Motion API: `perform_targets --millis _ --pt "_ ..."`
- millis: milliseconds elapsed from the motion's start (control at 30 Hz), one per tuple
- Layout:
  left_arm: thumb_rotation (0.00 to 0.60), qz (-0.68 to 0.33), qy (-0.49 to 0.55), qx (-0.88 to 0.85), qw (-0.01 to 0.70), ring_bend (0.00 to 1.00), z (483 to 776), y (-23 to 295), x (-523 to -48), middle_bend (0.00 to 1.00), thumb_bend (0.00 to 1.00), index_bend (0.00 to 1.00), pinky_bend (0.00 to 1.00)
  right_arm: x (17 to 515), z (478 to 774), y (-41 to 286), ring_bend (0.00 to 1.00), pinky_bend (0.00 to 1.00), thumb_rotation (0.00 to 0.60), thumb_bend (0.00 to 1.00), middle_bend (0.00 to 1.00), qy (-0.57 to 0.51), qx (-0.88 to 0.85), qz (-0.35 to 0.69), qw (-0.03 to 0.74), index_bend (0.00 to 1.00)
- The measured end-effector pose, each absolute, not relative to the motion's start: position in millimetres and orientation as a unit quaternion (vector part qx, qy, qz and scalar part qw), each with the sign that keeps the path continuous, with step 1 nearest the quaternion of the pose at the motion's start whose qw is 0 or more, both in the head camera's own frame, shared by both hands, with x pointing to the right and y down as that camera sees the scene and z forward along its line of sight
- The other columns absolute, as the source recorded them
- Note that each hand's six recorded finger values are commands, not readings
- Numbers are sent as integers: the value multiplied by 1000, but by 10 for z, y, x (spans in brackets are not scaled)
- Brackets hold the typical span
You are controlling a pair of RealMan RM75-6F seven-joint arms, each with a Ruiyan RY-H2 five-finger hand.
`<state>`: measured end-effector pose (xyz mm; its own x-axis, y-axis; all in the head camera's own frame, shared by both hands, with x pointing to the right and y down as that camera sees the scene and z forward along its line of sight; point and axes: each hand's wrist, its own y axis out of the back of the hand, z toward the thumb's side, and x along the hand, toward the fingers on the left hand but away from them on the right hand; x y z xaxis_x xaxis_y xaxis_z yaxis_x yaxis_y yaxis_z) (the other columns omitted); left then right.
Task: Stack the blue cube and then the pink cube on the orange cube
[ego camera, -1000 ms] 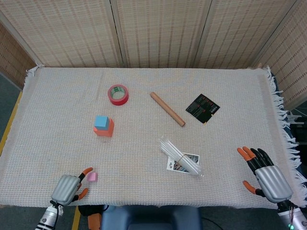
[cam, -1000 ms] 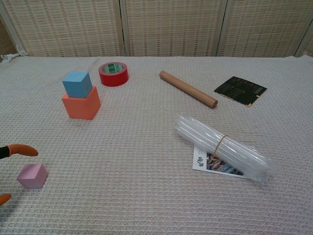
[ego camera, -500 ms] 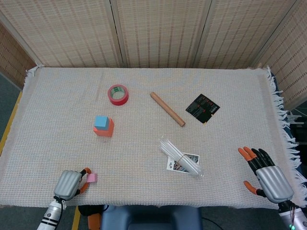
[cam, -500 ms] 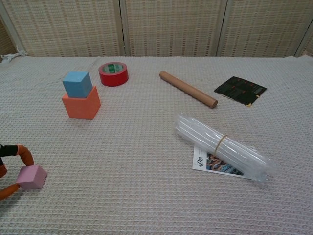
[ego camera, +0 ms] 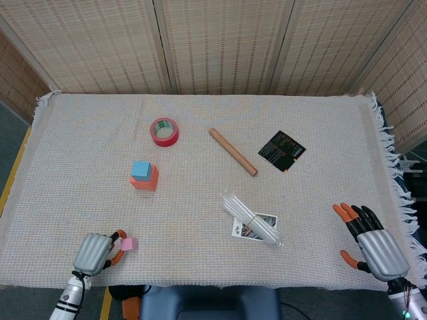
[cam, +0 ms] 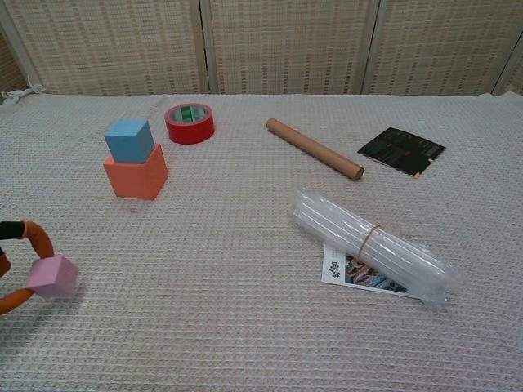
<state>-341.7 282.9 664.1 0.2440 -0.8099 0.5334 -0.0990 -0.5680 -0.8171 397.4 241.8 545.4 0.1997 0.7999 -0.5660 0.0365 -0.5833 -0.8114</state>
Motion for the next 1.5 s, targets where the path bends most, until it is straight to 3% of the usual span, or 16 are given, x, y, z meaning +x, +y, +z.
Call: perform_targets --millis 333,833,1167,1500 --pt "600 -507 351 -706 348 1000 6079 1896 -3675 1000 316 470 1000 3977 5525 2372 0 0 600 182 0 -307 -685 565 342 0" --pt "600 -477 324 -731 365 1000 6178 825 -3423 1000 314 479 1000 4031 5637 2258 0 0 600 182 0 -322 -658 585 348 0" --pt "600 -486 305 -744 344 1000 6393 452 -3317 1000 316 473 1000 4056 5483 2157 0 0 600 182 0 -383 -645 540 382 0" --pt "600 -484 294 -754 333 1000 6551 308 -3222 1000 317 489 1000 4121 5557 2170 0 0 600 182 0 -372 -638 567 365 0"
